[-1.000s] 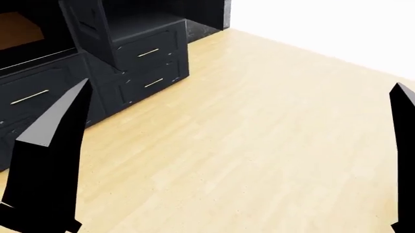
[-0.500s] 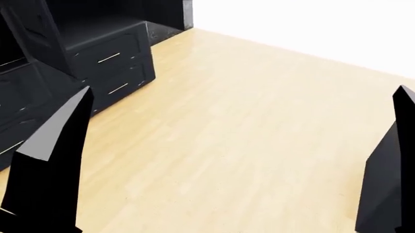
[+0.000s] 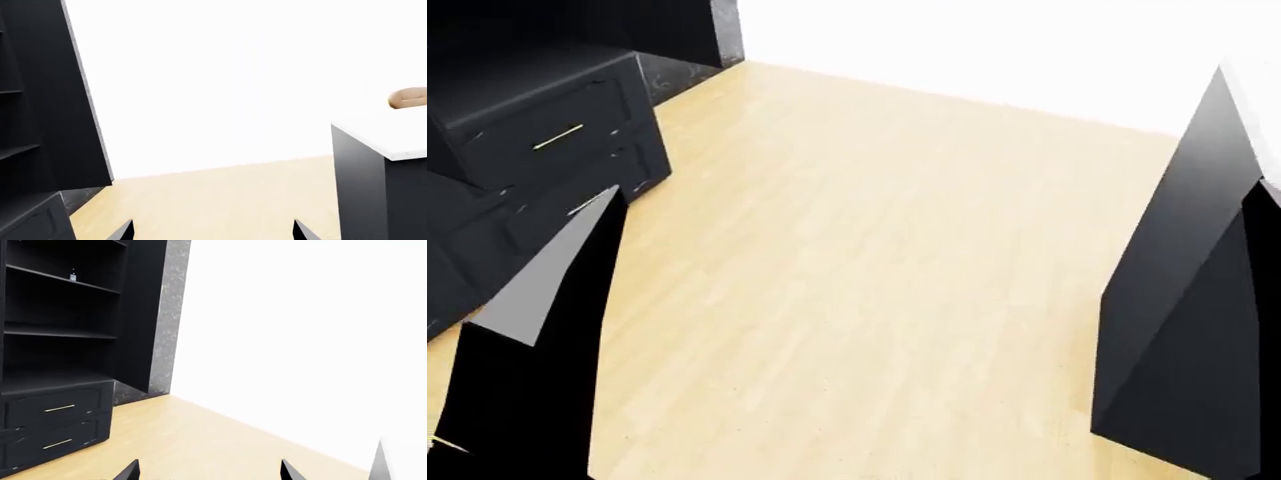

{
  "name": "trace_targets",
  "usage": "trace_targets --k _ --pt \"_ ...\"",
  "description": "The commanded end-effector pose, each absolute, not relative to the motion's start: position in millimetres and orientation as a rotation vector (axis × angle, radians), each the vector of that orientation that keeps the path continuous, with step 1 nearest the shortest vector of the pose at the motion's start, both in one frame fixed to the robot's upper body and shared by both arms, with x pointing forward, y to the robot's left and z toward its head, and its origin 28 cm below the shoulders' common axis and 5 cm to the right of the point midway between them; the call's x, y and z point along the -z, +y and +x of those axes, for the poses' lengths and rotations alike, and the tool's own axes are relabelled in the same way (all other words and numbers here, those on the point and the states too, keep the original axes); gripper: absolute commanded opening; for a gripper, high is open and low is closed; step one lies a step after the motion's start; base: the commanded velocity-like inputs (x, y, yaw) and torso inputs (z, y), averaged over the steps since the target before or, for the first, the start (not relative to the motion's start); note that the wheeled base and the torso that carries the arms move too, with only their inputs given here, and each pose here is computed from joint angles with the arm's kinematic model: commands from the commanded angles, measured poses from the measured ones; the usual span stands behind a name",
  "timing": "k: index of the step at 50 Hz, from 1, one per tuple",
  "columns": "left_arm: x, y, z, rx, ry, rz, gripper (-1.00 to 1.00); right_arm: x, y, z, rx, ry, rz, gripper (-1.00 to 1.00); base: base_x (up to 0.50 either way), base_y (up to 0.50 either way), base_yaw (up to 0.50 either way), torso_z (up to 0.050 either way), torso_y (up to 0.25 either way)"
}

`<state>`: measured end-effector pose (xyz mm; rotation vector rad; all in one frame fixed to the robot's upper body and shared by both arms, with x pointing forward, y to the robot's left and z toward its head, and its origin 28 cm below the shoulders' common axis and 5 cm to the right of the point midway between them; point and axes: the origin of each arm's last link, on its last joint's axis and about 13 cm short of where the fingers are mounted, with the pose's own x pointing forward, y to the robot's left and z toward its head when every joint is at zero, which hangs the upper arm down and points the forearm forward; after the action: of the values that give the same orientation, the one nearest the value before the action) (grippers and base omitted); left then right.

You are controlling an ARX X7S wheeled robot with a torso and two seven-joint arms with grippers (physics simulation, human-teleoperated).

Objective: Pick the bar from the counter and place it in the cabinet.

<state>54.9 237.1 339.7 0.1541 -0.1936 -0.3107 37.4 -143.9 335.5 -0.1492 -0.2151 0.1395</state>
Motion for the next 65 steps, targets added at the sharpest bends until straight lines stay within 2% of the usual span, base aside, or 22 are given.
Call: trace_targets --k 1,7,65 --pt "-340.4 236.1 54.0 0.315 -0.193 0.157 1.0 -334.5 -144.0 38.9 -0.144 -0.207 -0.147 1.0 0.0 0.0 -0.5 0.0 0.0" --pt "-340.9 235.6 52.2 0.322 -0.193 0.16 1.0 -333.4 -143.8 39.5 -0.144 -0.201 -0.126 1.0 0.0 0.0 -0.5 0.0 0.0" --pt "-342.5 234.1 47.9 0.343 -0.186 0.167 1.0 -335.1 -150.0 41.9 -0.153 -0.166 -0.116 1.0 -0.46 -0.19 0.0 0.0 0.0"
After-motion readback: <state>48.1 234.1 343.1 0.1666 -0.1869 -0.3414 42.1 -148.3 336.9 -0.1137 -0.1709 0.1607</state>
